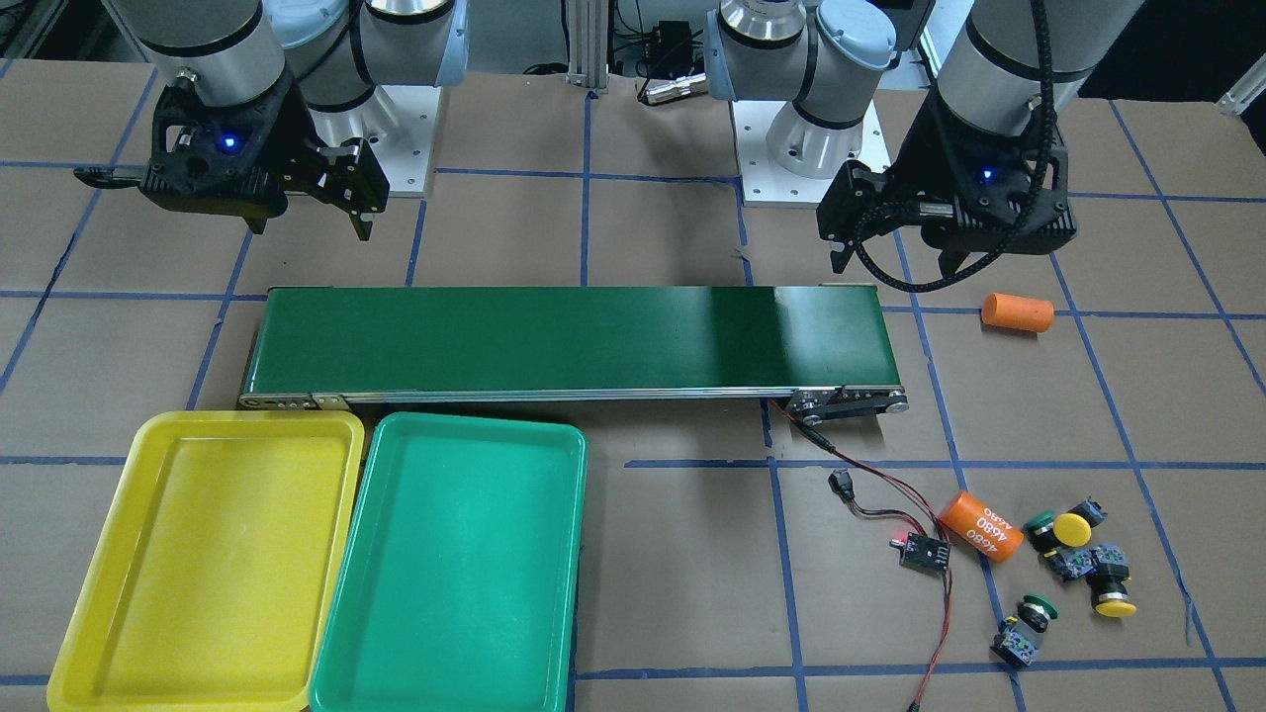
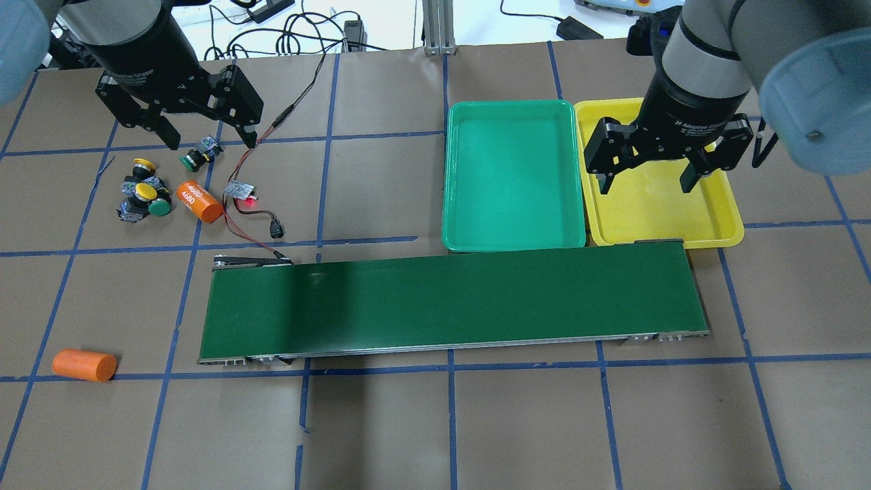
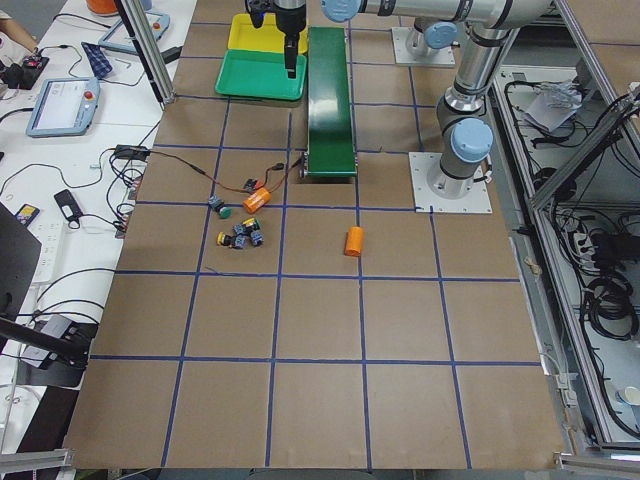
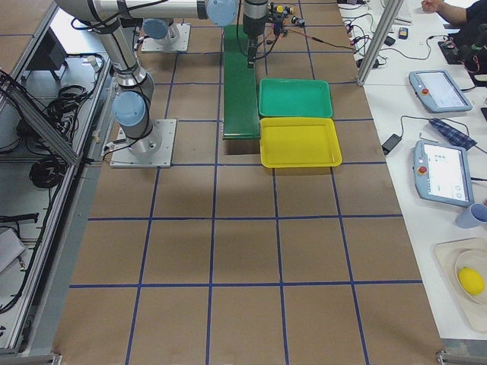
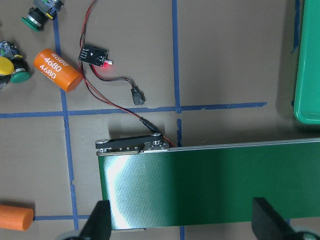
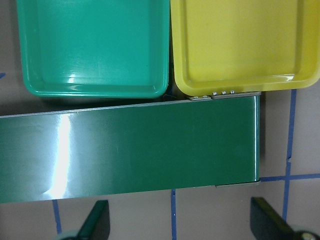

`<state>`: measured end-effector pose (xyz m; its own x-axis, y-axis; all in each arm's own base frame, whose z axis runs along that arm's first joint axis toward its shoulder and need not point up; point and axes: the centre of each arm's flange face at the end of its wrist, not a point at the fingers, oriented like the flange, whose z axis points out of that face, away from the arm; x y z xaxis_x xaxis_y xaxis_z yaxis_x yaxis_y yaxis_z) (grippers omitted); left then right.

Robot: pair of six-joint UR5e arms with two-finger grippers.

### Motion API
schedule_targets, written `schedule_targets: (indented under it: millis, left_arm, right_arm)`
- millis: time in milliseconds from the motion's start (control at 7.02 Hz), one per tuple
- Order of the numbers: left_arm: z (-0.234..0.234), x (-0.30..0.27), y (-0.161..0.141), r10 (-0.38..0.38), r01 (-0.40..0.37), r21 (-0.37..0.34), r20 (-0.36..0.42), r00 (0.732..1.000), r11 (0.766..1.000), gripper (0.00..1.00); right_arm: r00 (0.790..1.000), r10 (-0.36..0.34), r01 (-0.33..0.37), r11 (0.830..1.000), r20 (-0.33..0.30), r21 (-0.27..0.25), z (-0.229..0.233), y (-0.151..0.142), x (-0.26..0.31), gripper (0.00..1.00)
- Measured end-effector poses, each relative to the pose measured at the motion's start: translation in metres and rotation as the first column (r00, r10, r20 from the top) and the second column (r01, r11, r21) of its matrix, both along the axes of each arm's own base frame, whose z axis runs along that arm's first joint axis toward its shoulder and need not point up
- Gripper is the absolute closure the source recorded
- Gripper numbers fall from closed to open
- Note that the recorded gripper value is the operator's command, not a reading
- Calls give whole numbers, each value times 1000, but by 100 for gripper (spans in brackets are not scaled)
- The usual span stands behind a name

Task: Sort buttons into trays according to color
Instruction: 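Move the left gripper down toward the plain orange cylinder nearest the robot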

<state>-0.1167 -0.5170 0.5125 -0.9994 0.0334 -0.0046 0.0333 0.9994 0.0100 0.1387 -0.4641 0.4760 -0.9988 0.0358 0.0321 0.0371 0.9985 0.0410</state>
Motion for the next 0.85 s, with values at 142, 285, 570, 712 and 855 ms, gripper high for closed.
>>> schedule_targets:
  millis: [142, 285, 570, 712, 855]
  left_arm:
    - [0, 0, 1, -3, 3, 3, 1, 1000, 1000, 0]
    - [1, -1, 0, -5, 5, 4, -1, 1000, 1000, 0]
    - [-12, 5, -2, -6, 6, 30, 0, 1000, 1000, 0]
    - [-29, 24, 1, 7, -8, 68, 3, 1000, 998, 0]
    - [-50, 61, 10, 21, -20, 111, -3, 1000, 994, 0]
  right_arm:
    - [1000, 6, -6, 1000, -9, 0, 0, 0, -2, 0]
    - [1000, 8, -8, 1000, -9, 0, 0, 0, -2, 0]
    - [1000, 6, -6, 1000, -3, -4, 2, -1, -3, 0]
    - [1000, 6, -6, 1000, -2, -4, 2, -1, -3, 0]
    - [1000, 8, -8, 1000, -3, -4, 1, -1, -2, 0]
